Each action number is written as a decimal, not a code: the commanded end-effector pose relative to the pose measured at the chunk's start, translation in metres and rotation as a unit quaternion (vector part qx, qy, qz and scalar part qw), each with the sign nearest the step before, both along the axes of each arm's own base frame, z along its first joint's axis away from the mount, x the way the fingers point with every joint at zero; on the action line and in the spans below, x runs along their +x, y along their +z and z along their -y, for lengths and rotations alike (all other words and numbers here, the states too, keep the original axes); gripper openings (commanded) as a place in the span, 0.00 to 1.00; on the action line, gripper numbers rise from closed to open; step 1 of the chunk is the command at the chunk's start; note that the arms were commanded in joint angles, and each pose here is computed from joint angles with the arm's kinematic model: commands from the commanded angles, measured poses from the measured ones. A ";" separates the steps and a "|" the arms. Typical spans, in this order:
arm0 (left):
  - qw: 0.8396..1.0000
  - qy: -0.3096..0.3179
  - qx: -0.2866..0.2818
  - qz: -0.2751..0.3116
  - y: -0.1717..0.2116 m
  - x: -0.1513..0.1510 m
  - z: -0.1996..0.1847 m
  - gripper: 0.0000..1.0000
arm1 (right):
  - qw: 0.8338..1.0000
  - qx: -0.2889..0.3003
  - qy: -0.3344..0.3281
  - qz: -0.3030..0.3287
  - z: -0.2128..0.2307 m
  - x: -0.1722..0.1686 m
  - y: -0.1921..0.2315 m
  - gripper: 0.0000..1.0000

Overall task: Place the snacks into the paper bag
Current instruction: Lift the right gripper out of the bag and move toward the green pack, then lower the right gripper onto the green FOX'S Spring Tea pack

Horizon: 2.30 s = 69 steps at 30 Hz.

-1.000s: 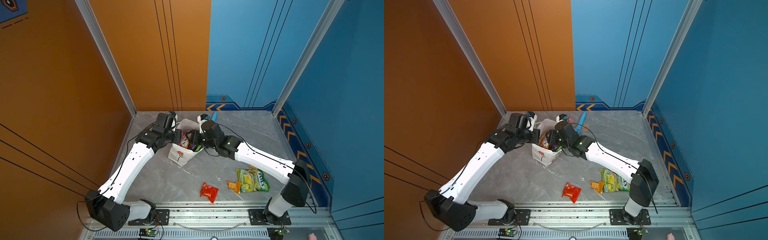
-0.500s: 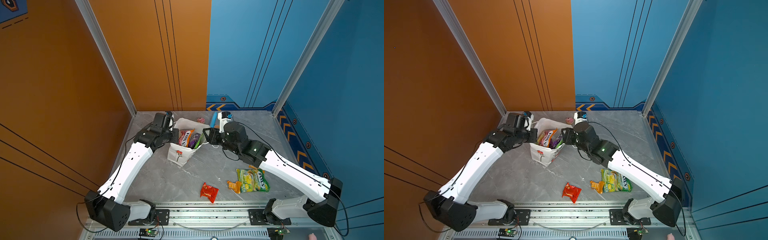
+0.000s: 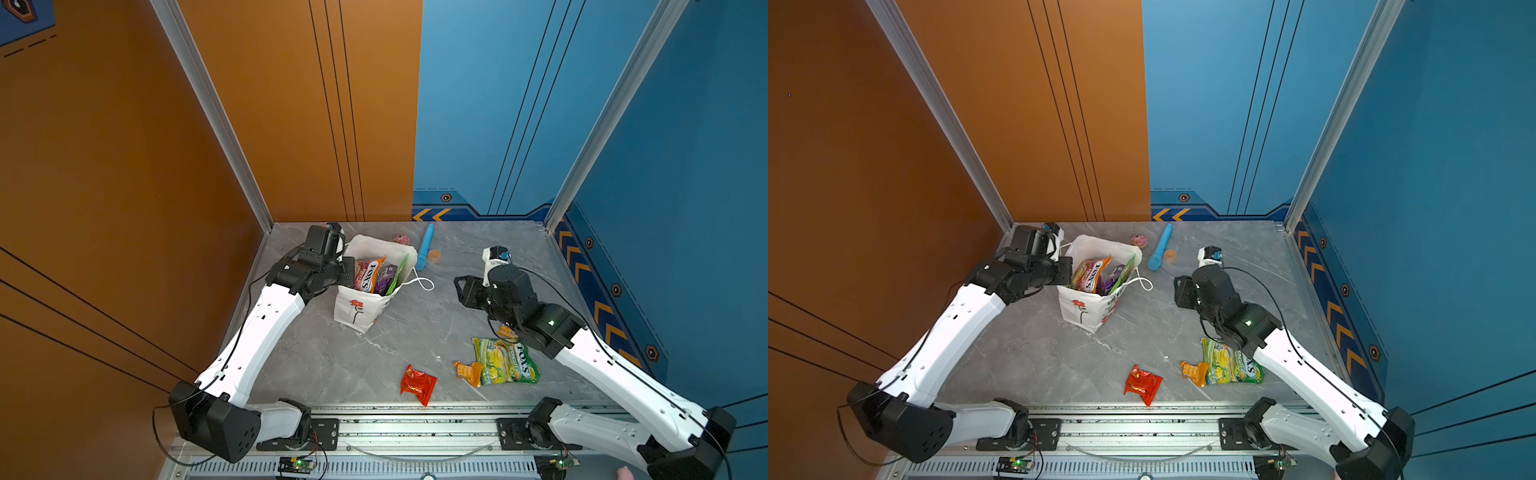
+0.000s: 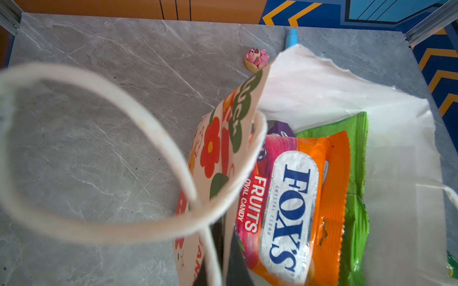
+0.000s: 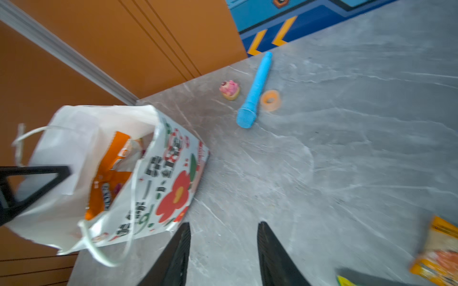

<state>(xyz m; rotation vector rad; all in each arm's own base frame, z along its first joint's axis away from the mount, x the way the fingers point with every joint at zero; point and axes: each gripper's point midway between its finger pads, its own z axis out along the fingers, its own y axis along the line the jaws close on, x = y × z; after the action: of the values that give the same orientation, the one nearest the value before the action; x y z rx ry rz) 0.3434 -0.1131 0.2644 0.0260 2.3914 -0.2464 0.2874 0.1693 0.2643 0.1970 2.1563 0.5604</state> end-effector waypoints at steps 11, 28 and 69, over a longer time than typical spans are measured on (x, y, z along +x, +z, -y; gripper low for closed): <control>0.999 0.010 -0.004 0.039 0.022 0.004 -0.008 0.00 | 0.980 -0.020 -0.129 -0.150 0.099 -0.055 -0.110 0.57; 0.999 0.022 0.002 0.047 0.026 0.003 -0.019 0.00 | 0.928 0.025 -0.311 -0.205 0.178 -0.093 -0.197 0.87; 0.999 0.027 0.013 0.042 0.021 0.004 -0.021 0.00 | 0.958 -0.041 -0.081 -0.273 0.100 -0.076 -0.214 0.76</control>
<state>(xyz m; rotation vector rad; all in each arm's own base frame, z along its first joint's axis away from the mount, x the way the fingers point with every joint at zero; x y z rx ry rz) 0.3426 -0.0976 0.2639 -0.0129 2.3992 -0.2030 0.2171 0.0757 0.0537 0.6669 2.5737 0.4186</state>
